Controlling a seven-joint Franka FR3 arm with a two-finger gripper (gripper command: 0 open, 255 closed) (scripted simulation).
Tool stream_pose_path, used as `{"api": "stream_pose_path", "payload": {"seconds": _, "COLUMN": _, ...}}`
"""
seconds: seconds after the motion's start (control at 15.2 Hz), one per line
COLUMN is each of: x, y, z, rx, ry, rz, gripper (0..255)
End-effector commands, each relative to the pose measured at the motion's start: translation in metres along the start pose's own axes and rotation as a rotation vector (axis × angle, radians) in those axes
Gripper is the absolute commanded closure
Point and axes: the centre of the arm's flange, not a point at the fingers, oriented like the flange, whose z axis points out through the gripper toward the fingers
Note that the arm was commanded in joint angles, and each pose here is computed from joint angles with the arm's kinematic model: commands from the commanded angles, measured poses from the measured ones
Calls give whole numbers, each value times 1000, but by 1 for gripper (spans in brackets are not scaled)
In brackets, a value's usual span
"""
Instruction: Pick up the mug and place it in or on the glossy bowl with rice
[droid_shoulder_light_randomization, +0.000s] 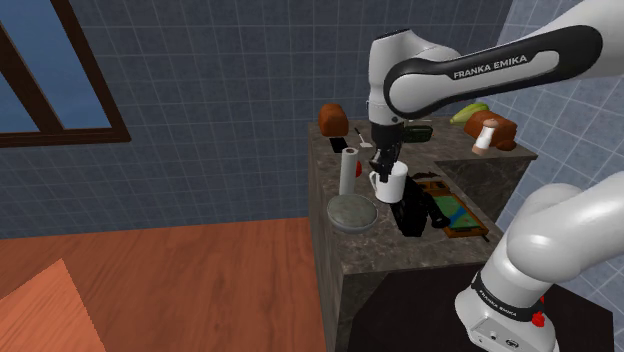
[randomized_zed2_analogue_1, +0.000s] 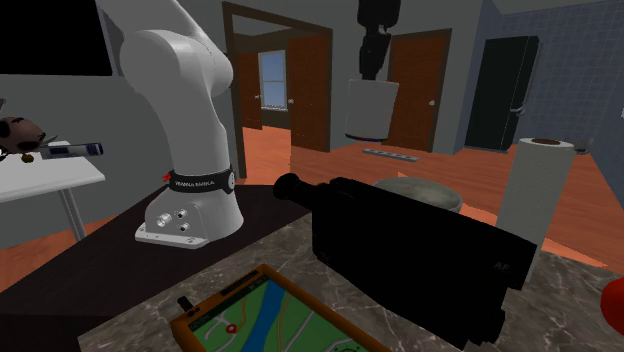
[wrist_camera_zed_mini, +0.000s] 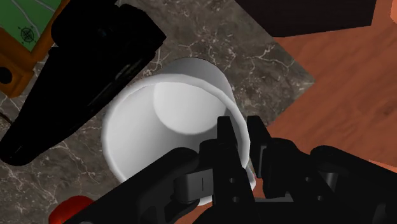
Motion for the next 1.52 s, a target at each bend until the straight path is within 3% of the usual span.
{"api": "stream_pose_path", "payload": {"seconds": 0.0, "x": 25, "y": -3, "z": -8, "rx": 0, "ry": 0, "rz": 0, "gripper": 255}}
{"api": "stream_pose_path", "payload": {"seconds": 0.46, "x": 114, "y": -10, "z": -41, "rx": 0, "ry": 0, "rz": 0, "gripper": 255}}
{"api": "stream_pose_path", "payload": {"seconds": 1.45, "x": 122, "y": -17, "z": 38, "rx": 0, "ry": 0, "rz": 0, "gripper": 255}}
